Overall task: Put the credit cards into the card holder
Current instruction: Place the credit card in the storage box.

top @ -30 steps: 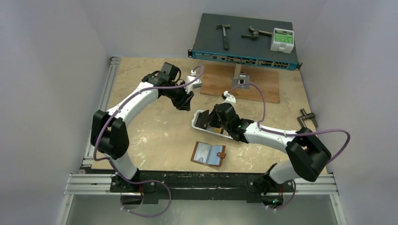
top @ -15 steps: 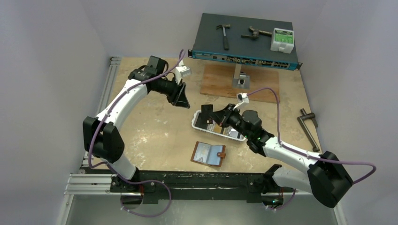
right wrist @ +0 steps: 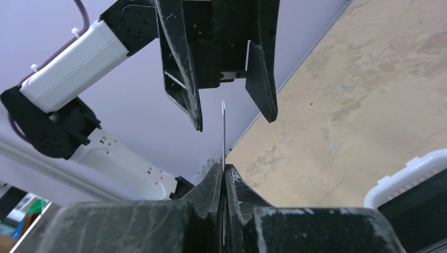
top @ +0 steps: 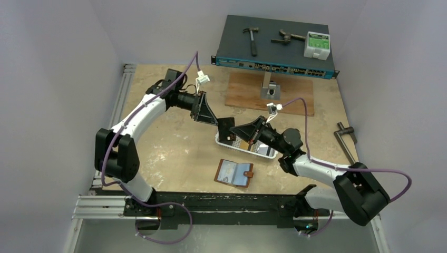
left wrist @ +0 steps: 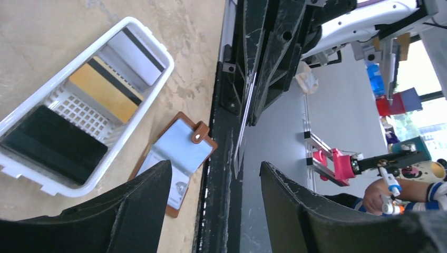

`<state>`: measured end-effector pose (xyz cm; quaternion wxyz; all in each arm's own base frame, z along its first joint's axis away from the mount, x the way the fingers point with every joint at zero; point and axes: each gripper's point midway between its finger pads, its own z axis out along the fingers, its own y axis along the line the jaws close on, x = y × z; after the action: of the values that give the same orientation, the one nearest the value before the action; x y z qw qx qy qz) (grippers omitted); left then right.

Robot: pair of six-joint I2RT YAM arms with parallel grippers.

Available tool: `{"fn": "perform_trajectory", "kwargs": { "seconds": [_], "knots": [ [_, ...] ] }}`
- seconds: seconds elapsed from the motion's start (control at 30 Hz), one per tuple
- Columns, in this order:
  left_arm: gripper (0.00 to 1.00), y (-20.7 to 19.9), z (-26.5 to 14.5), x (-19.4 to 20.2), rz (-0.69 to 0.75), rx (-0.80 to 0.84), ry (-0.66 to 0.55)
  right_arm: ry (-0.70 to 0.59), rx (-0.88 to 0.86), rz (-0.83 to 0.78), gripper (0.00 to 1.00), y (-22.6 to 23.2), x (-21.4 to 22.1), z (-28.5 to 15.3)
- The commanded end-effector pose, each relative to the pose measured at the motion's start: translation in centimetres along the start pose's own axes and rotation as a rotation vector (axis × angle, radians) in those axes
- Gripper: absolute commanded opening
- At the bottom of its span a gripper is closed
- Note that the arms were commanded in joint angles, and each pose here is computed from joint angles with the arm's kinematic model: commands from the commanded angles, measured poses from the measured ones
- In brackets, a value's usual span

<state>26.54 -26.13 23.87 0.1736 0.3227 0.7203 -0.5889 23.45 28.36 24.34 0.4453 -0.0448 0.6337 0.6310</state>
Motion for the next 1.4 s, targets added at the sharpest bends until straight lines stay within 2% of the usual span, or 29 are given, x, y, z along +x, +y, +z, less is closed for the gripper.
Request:
{"fn": "perform_trajectory", "kwargs": {
  "seconds": [0.0,0.13,0.23,0.5,0.87,1.0,1.17,1.23,1.37],
  "knots": [
    [0.63,-3.2,-0.6,-1.5,0.033,0.134,-0.049,0.029,-0.193,0.001,0.0,3.7,-0.3,0.1],
    [0.62,-4.0,-0.8,-1.5,0.058,0.163,-0.058,0.041,-0.21,0.006,0.0,3.8,-0.3,0.5],
    [0.55,-4.5,-0.9,-1.4,0.053,0.2,-0.052,0.032,-0.209,0.005,0.0,3.8,-0.6,0.7],
    [0.24,-5.2,-1.1,-1.2,0.074,0.237,-0.033,0.006,-0.143,-0.019,0.0,2.9,-1.1,0.9],
    [0.1,-5.6,-1.3,-0.8,0.089,0.236,-0.027,-0.025,-0.083,-0.024,0.0,1.9,-1.5,0.7],
    [0.09,-5.9,-1.4,-0.7,0.104,0.225,-0.022,-0.036,-0.068,-0.02,0.0,1.6,-1.7,0.6],
    [0.05,-5.3,-1.3,-0.5,0.104,0.196,-0.011,-0.05,-0.061,-0.015,0.0,1.6,-1.9,0.6],
    [0.0,-4.8,-1.2,-0.3,0.099,0.168,0.0,-0.046,-0.068,-0.017,0.0,1.7,-1.9,0.6],
    [0.0,-3.6,-0.7,-0.4,0.109,0.119,0.0,-0.039,-0.068,-0.019,0.0,1.7,-1.7,0.7]
  ]
}}
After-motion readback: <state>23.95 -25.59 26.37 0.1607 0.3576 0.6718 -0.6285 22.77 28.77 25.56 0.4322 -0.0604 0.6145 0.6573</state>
